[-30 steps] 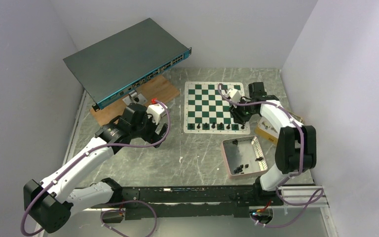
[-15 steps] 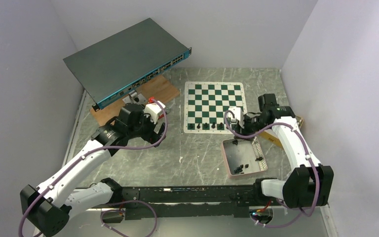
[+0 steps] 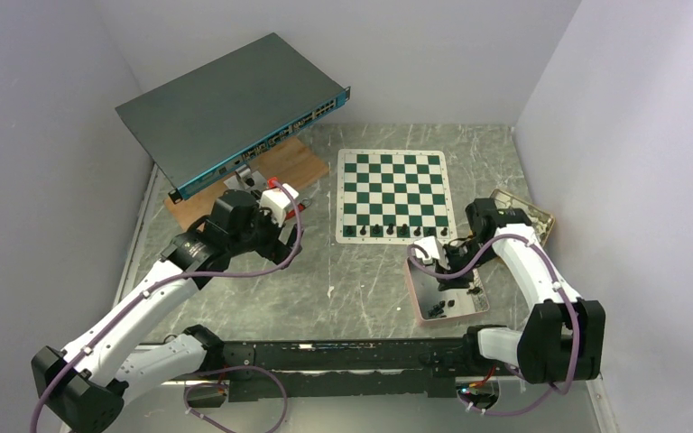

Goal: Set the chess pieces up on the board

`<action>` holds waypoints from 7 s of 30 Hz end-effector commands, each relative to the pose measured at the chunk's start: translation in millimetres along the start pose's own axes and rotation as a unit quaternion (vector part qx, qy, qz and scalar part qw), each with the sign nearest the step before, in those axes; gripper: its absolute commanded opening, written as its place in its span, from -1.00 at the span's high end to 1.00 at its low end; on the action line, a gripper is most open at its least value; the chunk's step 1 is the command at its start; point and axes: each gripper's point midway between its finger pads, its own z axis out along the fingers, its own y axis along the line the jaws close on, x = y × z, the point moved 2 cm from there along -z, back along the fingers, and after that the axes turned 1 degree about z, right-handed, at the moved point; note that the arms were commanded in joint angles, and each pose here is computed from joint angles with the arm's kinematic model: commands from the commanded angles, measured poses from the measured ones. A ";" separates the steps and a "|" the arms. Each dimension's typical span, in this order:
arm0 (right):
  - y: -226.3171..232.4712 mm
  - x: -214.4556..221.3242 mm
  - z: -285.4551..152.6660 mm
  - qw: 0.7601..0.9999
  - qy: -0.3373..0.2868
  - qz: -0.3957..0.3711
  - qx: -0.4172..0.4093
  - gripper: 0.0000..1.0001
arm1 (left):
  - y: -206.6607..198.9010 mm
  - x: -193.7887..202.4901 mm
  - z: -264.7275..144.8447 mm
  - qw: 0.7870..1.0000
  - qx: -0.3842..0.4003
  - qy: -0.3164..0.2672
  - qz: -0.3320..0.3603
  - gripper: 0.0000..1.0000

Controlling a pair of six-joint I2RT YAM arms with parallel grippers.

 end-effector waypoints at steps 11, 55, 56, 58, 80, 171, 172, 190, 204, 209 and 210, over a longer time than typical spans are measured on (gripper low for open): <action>-0.1 25.3 -30.2 0.995 0.079 -0.004 0.060 0.14 | -1.5 -9.5 -2.9 1.000 0.004 -0.028 -0.006 -0.99; 23.4 49.8 43.3 0.999 0.031 -0.008 -0.037 0.45 | -2.1 -8.4 0.1 1.000 0.012 -0.023 -0.009 -0.99; 23.5 50.1 44.0 0.999 0.032 -0.008 -0.038 0.46 | -2.1 -8.4 0.1 1.000 0.012 -0.023 -0.009 -0.99; 24.5 51.0 45.4 0.999 0.033 -0.007 -0.040 0.48 | -2.0 -8.1 0.4 1.000 0.012 -0.022 -0.009 -0.99; -32.8 -2.8 -11.3 0.996 -0.001 0.055 0.074 1.00 | -1.8 -8.3 -0.4 1.000 0.012 -0.024 -0.010 -0.99; -227.5 48.7 22.5 0.878 0.042 0.383 0.284 0.88 | 4.3 -6.6 -2.8 1.000 -0.001 -0.025 -0.014 -0.99; -226.8 49.0 23.3 0.878 0.042 0.384 0.282 0.87 | 4.0 -6.1 -2.5 1.000 -0.001 -0.023 -0.014 -0.99; -218.2 47.9 30.0 0.885 0.043 0.389 0.252 0.88 | 5.2 -7.1 -3.5 1.000 -0.003 -0.025 -0.015 -0.99; -221.6 50.4 31.6 0.880 0.043 0.392 0.264 0.79 | 5.1 -7.0 -3.6 1.000 -0.001 -0.026 -0.015 -0.99; -221.8 49.0 31.0 0.880 0.040 0.393 0.264 0.66 | 5.1 -6.5 -3.3 1.000 -0.002 -0.025 -0.016 -0.99; -222.2 47.7 30.1 0.880 0.038 0.392 0.265 0.64 | 5.1 -6.8 -3.3 1.000 -0.002 -0.026 -0.015 -0.99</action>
